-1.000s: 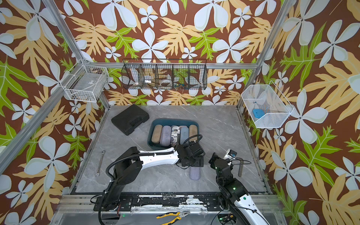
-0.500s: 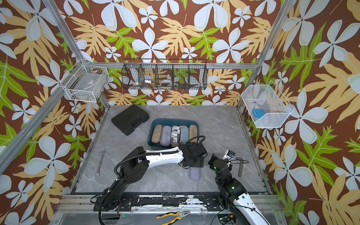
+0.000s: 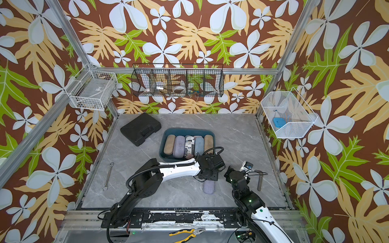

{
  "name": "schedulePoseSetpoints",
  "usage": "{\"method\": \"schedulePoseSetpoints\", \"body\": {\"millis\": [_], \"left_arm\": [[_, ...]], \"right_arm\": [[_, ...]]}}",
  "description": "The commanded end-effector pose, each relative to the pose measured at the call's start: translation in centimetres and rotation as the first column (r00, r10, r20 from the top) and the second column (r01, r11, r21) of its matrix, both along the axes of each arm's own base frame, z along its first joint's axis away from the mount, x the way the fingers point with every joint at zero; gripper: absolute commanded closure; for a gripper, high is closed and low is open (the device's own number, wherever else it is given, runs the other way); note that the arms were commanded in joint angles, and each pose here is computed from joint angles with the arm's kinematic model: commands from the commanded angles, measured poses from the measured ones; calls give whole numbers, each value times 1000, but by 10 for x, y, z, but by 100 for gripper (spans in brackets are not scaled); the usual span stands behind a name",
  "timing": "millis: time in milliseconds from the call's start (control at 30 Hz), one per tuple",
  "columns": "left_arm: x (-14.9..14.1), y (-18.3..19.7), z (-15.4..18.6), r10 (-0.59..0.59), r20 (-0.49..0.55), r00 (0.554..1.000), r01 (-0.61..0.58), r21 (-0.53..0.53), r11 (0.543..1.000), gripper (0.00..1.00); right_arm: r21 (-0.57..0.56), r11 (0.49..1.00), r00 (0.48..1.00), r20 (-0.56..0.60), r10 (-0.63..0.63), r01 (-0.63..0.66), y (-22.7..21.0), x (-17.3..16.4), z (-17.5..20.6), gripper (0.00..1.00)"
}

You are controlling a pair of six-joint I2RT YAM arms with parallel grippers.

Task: Put the glasses cases into the storage boxes
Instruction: Pick up the glasses case at the center of the board.

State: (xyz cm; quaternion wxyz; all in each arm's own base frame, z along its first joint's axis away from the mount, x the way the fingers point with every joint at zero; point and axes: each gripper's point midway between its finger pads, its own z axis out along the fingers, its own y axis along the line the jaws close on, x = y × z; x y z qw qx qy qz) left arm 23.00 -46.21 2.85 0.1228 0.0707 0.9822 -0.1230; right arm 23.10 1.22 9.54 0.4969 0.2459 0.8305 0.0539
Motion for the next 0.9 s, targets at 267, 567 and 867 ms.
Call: {"method": "schedulePoseSetpoints", "body": {"millis": [267,567,867], "left_arm": [[-14,43,6,-53,13,999,51,88,995,41],[-35,93,20,-62,40,997,57,107,993,40],[-41,137,53,0,115,993,-10,86,996,41]], "right_arm": [[-18,999,999,37,-34,34,-6,3,11,19],[-37,998,998,48,-49,51,-8,8,17,20],[-52,998,999,23,-45,46,-4,17,15,20]]}}
